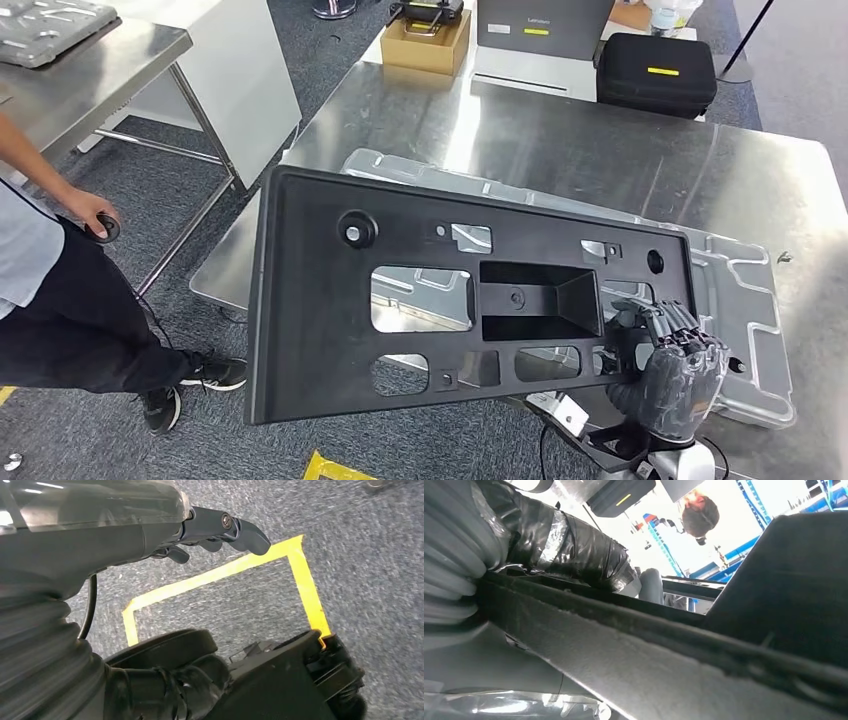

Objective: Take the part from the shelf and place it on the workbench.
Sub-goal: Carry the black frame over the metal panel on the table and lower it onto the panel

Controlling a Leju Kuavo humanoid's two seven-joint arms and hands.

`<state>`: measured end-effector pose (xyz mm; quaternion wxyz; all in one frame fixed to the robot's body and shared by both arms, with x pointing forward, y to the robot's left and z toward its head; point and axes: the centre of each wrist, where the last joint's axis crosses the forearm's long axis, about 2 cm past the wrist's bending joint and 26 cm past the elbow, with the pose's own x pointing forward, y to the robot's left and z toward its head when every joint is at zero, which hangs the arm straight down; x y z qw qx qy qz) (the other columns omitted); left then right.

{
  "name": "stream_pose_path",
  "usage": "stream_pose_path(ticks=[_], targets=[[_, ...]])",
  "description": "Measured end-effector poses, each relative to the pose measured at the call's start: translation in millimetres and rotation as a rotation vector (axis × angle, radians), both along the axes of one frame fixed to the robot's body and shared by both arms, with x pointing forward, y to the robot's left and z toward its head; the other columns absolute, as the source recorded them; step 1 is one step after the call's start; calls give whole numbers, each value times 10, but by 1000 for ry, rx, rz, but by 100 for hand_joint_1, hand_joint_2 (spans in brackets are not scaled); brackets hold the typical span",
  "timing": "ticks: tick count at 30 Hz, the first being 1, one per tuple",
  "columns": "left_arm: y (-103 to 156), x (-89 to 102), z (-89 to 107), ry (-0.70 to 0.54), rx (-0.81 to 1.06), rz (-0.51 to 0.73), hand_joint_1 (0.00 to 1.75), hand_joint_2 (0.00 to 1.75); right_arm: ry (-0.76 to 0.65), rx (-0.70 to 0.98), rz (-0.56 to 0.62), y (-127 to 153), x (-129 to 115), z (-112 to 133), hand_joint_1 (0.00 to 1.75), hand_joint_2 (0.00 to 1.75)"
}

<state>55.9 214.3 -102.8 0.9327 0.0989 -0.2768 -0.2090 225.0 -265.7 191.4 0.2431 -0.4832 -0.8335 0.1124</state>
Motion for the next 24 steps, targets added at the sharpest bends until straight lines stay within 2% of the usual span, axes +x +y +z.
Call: stream_pose_path(ticks=[1, 5, 7, 11, 15, 19, 20, 21, 23, 24], targets=[[0, -1, 0, -3, -5, -3, 0, 175, 0, -3, -1, 3, 5, 2, 166, 175], [2, 9, -1, -12, -29, -18, 0, 175, -12, -12, -7, 17, 65, 53, 0, 175], [2, 14, -1, -12, -36, -22, 0, 175, -18, -21, -15, 24, 110, 89, 0, 175], [1, 34, 2, -8, -36, -28, 0, 0, -29, -79, -50, 42, 221, 181, 0, 175], [-6, 117, 16, -8, -24, -55, 0, 0, -29, -173, -126, 55, 508, 327, 0, 175], [-18, 168, 26, -13, -21, -65, 0, 0, -46, -211, -143, 64, 735, 466, 0, 175], [-21, 176, 28, -15, -20, -67, 0, 0, -48, -218, -143, 68, 772, 490, 7, 175], [-21, 181, 29, -15, -19, -69, 0, 0, -48, -224, -144, 71, 807, 514, 37, 175], [-23, 187, 30, -14, -17, -76, 0, 0, -39, -239, -144, 84, 879, 557, 121, 175], [-24, 193, 31, -13, -15, -79, 0, 0, -34, -246, -144, 89, 919, 582, 158, 175]])
